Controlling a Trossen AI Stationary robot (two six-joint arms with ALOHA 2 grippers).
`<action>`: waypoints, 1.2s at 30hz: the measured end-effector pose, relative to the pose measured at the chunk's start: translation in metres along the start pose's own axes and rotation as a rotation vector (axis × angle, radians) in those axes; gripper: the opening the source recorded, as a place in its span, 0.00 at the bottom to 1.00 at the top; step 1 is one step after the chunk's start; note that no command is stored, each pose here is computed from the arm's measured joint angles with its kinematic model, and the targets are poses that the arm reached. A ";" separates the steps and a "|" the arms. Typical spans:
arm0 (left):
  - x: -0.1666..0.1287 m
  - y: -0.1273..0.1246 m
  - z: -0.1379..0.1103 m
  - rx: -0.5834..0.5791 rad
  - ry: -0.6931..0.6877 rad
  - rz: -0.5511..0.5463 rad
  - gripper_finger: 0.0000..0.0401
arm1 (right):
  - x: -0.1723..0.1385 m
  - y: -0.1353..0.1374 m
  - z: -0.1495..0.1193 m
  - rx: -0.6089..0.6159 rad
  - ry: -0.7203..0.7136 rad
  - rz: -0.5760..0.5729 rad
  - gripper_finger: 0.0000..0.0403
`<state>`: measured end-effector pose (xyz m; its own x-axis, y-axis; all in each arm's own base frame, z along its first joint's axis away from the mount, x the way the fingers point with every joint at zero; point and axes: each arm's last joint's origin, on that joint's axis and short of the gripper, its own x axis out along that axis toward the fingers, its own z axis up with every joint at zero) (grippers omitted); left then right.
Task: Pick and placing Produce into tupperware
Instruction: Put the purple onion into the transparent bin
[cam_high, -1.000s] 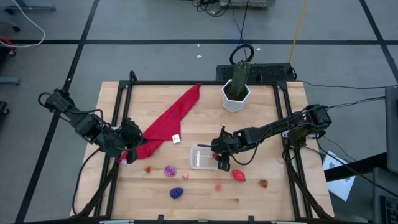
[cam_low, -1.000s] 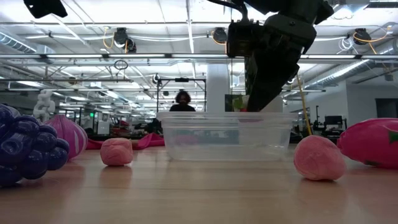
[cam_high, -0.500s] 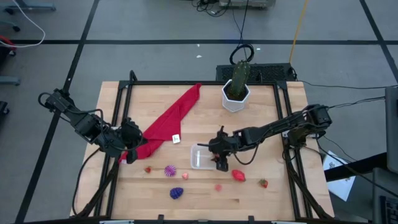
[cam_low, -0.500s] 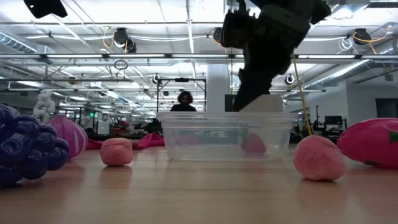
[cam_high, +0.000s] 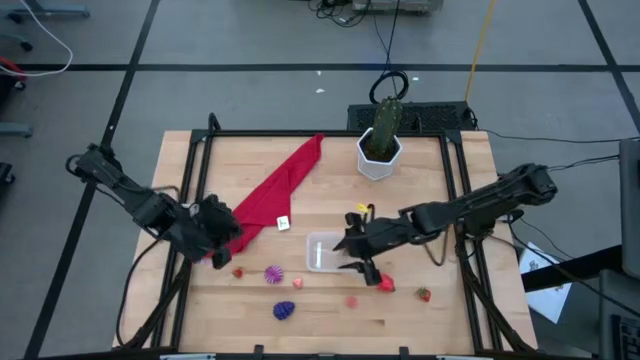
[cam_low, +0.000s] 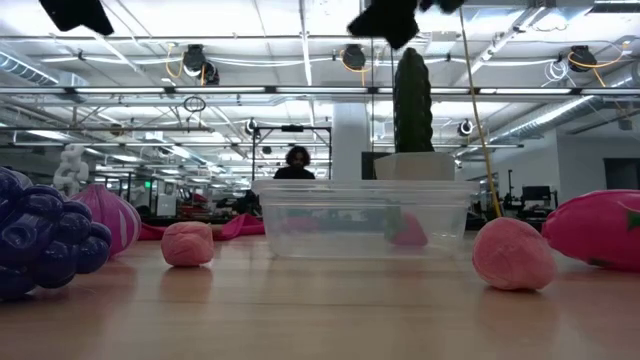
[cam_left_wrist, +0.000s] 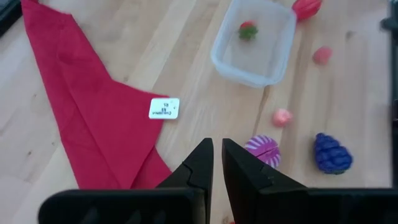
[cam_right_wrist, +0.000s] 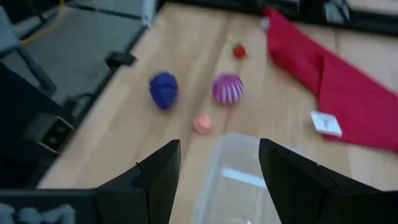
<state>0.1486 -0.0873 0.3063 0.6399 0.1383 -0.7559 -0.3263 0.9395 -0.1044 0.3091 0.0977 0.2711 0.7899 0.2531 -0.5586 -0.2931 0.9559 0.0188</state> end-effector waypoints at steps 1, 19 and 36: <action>0.006 -0.005 -0.001 0.005 0.018 0.017 0.09 | -0.004 0.004 0.002 -0.008 -0.015 0.009 0.52; 0.086 -0.065 -0.013 0.118 0.214 -0.023 0.09 | -0.042 0.021 0.012 -0.016 -0.079 0.059 0.52; 0.093 -0.072 -0.014 0.300 0.212 -0.075 0.45 | -0.042 0.020 0.010 0.014 -0.054 0.056 0.52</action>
<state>0.2220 -0.1465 0.2351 0.4860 0.0271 -0.8735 -0.0459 0.9989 0.0055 0.2756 0.1078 0.3032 0.8004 0.3137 -0.5108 -0.3304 0.9419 0.0608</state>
